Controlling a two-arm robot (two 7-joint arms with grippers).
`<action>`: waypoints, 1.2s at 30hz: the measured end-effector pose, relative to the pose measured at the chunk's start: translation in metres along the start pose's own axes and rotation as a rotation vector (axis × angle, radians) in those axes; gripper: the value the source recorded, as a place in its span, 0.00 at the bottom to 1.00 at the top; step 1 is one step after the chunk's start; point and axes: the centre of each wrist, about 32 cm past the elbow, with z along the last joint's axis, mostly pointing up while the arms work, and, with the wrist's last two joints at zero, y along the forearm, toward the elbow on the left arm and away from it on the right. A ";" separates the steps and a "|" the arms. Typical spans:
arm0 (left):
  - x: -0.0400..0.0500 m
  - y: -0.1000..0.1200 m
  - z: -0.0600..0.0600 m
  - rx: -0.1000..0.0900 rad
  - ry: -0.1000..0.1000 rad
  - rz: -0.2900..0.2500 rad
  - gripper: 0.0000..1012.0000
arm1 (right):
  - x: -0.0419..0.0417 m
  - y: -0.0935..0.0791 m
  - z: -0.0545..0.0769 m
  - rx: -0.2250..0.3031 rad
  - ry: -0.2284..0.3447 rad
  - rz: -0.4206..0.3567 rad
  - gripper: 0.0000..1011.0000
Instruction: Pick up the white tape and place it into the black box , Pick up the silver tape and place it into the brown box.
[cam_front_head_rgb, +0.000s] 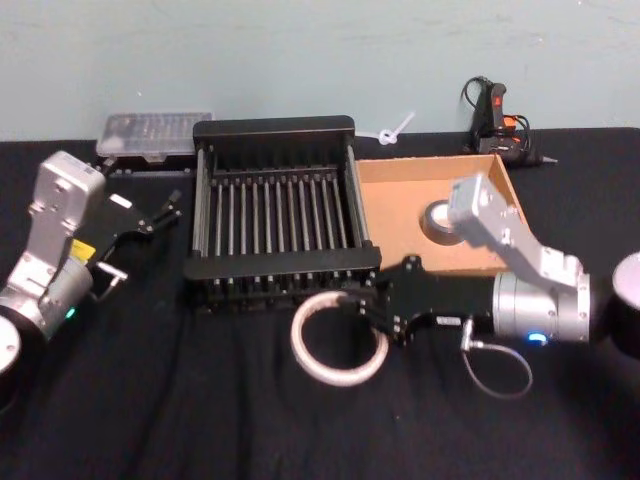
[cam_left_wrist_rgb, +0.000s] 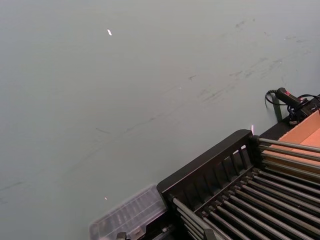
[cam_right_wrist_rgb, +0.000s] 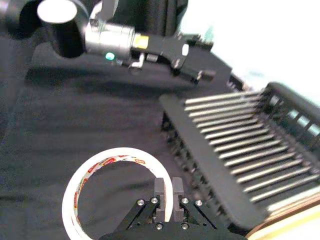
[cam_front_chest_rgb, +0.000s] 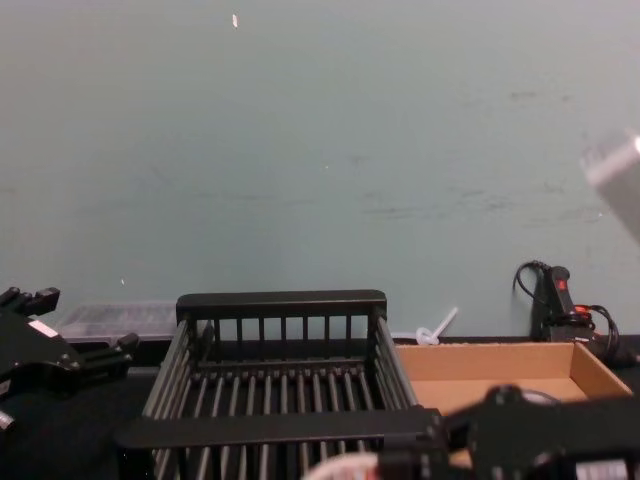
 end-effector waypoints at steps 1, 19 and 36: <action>0.0000 0.000 0.000 0.000 0.000 0.000 0.99 | 0.0018 0.000 0.002 0.006 -0.006 -0.004 0.10; 0.0000 0.000 0.000 0.000 0.000 0.000 0.99 | 0.0410 0.018 0.037 0.075 -0.028 -0.132 0.10; 0.0000 0.000 0.000 0.000 0.000 0.000 0.99 | 0.0810 0.068 0.041 0.056 0.050 -0.287 0.10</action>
